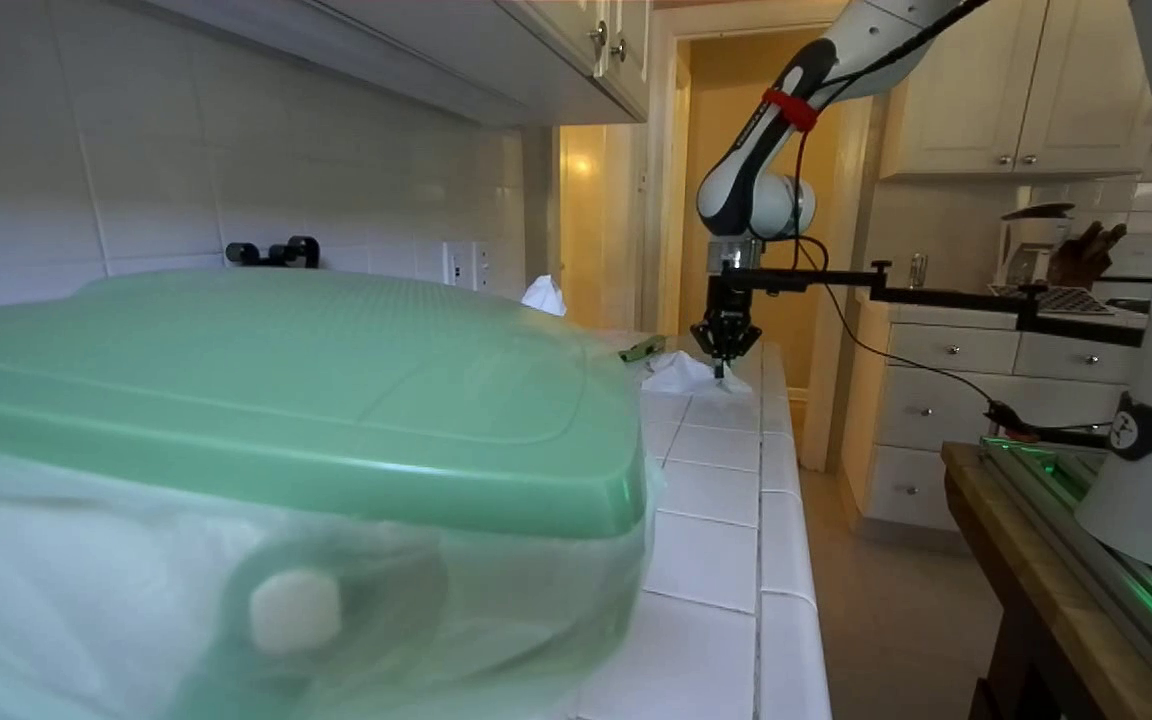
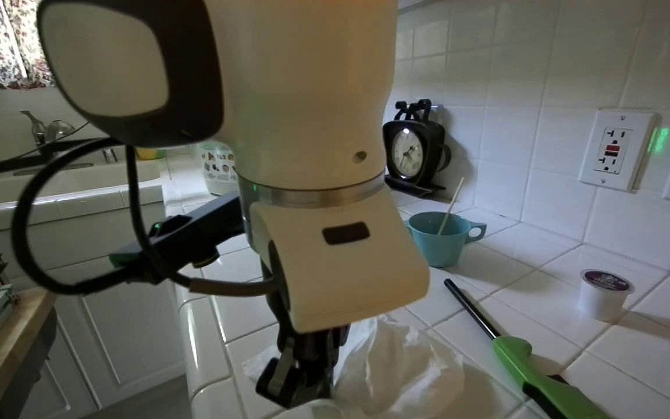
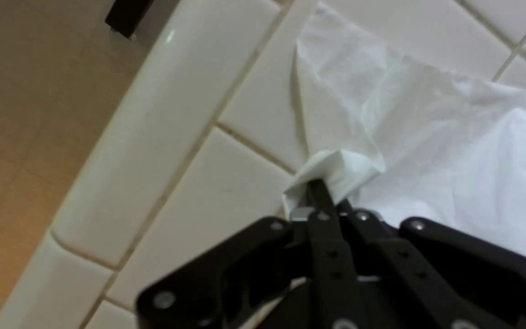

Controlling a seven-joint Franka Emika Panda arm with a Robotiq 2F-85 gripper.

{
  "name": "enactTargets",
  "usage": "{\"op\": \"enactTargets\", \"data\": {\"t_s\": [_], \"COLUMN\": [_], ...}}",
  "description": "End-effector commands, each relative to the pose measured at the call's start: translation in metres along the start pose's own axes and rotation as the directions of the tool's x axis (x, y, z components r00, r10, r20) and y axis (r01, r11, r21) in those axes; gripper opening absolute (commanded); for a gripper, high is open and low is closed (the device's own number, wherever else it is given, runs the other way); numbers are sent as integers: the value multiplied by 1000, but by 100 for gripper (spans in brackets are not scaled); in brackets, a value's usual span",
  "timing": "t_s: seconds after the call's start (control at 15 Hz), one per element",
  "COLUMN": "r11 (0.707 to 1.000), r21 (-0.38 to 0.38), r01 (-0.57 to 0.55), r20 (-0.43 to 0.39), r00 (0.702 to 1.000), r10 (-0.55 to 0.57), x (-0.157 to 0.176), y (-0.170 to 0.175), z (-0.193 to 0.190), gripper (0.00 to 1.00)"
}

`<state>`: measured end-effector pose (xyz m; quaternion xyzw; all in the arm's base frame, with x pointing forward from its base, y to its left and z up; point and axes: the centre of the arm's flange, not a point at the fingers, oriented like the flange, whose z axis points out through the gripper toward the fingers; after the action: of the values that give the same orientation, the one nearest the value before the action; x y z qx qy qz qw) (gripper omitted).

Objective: Use the cloth to wipe the table

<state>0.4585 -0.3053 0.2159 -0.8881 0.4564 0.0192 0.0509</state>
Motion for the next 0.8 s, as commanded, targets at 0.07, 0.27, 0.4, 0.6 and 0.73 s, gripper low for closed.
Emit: {"op": "enactTargets", "data": {"t_s": [0.07, 0.27, 0.4, 0.6, 0.73], "r11": [1000, 1000, 1000, 1000, 999], "r21": [-11, 15, 18, 23, 33], "r01": [-12, 10, 25, 15, -9], "r20": [-117, -234, -263, -265, -273], "r00": [993, 972, 964, 964, 962], "r10": [10, -7, -20, -8, 17], "x": [30, 39, 39, 37, 36], "y": [-5, -24, -33, -32, -27], "z": [15, 12, 9, -4, -23], "gripper": [0, 0, 0, 0, 0]}}
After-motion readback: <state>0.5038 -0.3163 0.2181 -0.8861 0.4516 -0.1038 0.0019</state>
